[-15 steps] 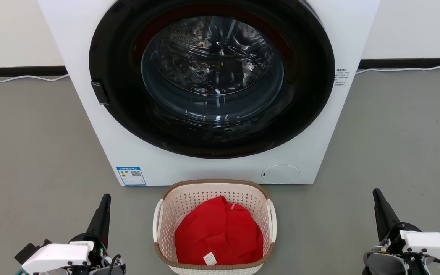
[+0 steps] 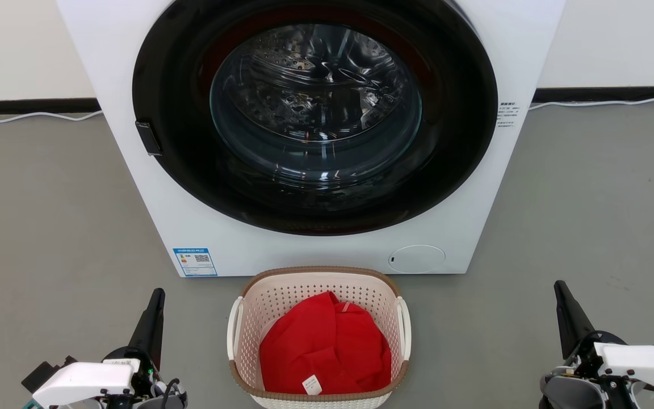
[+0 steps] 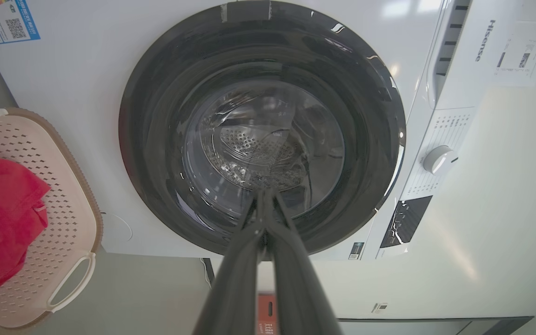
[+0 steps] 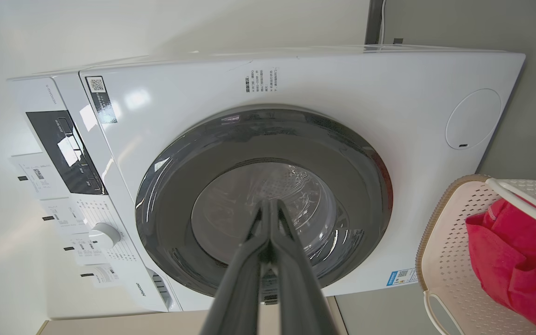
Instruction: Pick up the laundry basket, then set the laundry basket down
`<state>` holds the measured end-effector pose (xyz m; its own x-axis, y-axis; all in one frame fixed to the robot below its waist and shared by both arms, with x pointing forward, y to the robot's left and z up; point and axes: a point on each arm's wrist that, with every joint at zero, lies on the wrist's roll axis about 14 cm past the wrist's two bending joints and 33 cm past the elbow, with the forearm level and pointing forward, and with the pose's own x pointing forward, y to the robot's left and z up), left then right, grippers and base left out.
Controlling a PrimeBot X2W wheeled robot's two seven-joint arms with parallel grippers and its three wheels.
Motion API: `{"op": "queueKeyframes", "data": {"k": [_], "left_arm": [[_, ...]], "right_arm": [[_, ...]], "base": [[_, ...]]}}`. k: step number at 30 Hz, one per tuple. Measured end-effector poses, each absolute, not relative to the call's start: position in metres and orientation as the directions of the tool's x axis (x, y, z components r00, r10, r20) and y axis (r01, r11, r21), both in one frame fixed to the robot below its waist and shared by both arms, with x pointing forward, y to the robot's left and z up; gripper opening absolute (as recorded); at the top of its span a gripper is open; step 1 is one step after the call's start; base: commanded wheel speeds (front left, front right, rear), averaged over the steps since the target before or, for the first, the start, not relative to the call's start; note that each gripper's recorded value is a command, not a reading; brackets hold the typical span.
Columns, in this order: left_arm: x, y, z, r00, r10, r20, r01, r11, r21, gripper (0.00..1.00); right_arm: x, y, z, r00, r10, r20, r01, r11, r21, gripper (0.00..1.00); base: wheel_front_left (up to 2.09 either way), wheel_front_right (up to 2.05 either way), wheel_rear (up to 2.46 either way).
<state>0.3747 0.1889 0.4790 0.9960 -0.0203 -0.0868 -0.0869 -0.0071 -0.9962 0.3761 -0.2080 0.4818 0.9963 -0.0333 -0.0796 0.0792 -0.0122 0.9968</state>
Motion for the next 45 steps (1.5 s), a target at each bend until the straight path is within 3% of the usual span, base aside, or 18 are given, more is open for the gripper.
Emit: {"op": "queueKeyframes", "data": {"k": [23,24,31,45], "left_arm": [[0.375,0.189,0.479,0.996,-0.02,-0.087,-0.087,-0.007,-0.996,0.0],[0.374,0.189,0.477,0.995,-0.02,-0.093,-0.093,-0.008,-0.996,1.0],[0.346,0.187,0.432,0.973,-0.014,-0.23,-0.23,-0.024,-0.973,1.0],[0.351,0.184,0.443,0.98,-0.004,-0.199,-0.199,0.058,-0.978,1.0]], "right_arm": [[0.376,-0.208,0.482,0.996,-0.033,-0.08,0.079,-0.012,0.997,0.0],[0.375,-0.208,0.48,0.996,-0.033,-0.086,0.085,-0.013,0.996,1.0],[0.351,-0.203,0.437,0.976,-0.03,-0.216,0.215,-0.034,0.976,1.0],[0.353,-0.192,0.438,0.976,-0.015,-0.215,0.216,0.032,0.976,1.0]], "base": [[0.0,0.0,0.0],[0.0,0.0,0.0],[0.0,0.0,0.0],[0.0,0.0,0.0]]}}
